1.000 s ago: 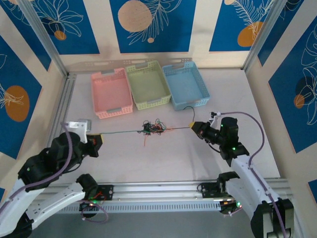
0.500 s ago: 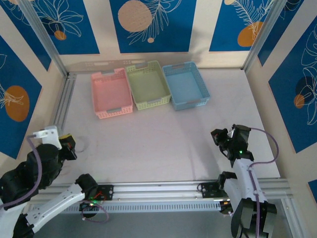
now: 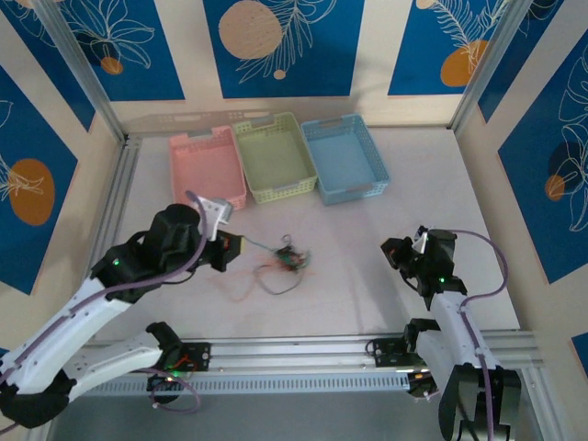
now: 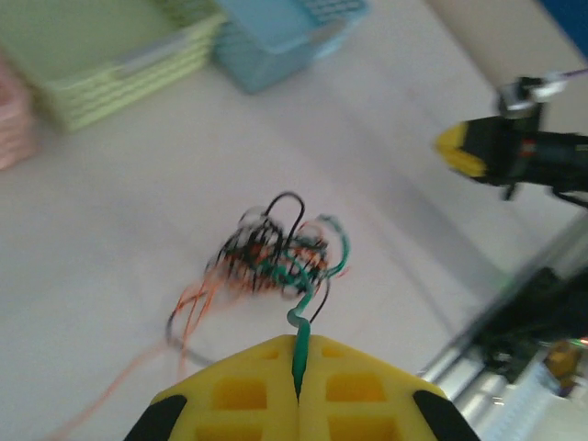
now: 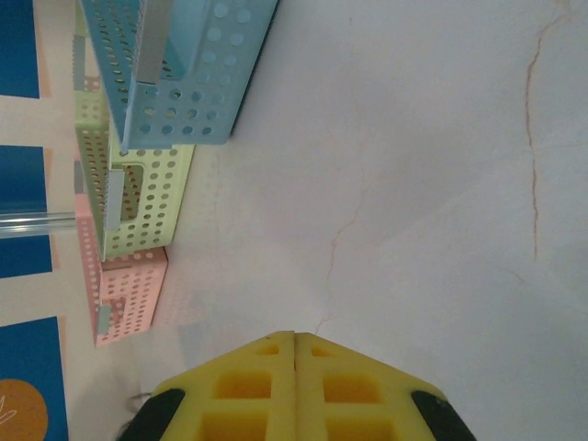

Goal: Untangle the cables

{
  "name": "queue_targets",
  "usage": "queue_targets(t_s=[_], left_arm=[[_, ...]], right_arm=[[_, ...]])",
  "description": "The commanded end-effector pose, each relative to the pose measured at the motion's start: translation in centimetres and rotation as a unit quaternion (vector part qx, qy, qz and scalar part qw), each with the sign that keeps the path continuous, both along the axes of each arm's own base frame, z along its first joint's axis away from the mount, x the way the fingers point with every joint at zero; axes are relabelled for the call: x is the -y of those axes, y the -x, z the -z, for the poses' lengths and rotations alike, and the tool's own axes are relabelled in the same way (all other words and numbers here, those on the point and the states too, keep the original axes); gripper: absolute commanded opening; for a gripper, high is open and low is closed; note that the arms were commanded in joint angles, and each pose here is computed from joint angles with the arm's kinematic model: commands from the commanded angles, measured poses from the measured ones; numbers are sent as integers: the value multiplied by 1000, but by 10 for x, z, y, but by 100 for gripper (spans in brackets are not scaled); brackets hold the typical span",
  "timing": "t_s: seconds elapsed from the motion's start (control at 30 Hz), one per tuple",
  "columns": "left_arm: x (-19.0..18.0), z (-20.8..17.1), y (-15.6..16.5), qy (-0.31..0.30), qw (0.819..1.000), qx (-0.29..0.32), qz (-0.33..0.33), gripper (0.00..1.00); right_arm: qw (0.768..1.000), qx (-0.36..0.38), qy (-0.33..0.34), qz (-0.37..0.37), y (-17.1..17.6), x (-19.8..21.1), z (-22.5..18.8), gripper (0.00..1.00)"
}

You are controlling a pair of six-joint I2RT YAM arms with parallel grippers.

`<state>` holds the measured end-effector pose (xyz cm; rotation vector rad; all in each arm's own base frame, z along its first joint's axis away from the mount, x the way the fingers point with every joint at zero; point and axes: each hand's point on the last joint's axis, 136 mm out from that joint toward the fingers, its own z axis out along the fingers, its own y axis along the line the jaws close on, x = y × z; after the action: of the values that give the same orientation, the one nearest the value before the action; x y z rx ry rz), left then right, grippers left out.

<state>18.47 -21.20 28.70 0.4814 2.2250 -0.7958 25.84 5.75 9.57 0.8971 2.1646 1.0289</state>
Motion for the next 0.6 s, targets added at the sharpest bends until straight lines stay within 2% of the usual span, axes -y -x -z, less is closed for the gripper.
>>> queue_targets(t_s=[0.0, 0.13, 0.2, 0.27, 0.37, 0.5, 0.57], left_arm=[[36, -34, 5, 88, 993, 22, 73, 0], [27, 28, -19, 9, 1000, -23, 6, 0], [21, 59, -23, -24, 998, -50, -15, 0], [13, 87, -22, -48, 996, -72, -36, 0], [3, 118, -16, -66, 992, -97, -49, 0], [-5, 147, -4, -79, 987, -130, -54, 0], [-7, 157, 2, -74, 986, -142, -54, 0]], right_arm=[[1000, 16, 9, -9, -4, -1, -8, 0], [1000, 18, 9, -13, -4, -3, -9, 0], [1000, 19, 10, -19, -4, -5, -10, 4], [999, 23, 13, -32, -5, -10, -13, 10], [997, 36, 24, -69, -8, -24, -22, 32], [986, 36, 52, -153, -5, -61, -31, 40], [976, 28, 64, -205, 0, -87, -33, 41]])
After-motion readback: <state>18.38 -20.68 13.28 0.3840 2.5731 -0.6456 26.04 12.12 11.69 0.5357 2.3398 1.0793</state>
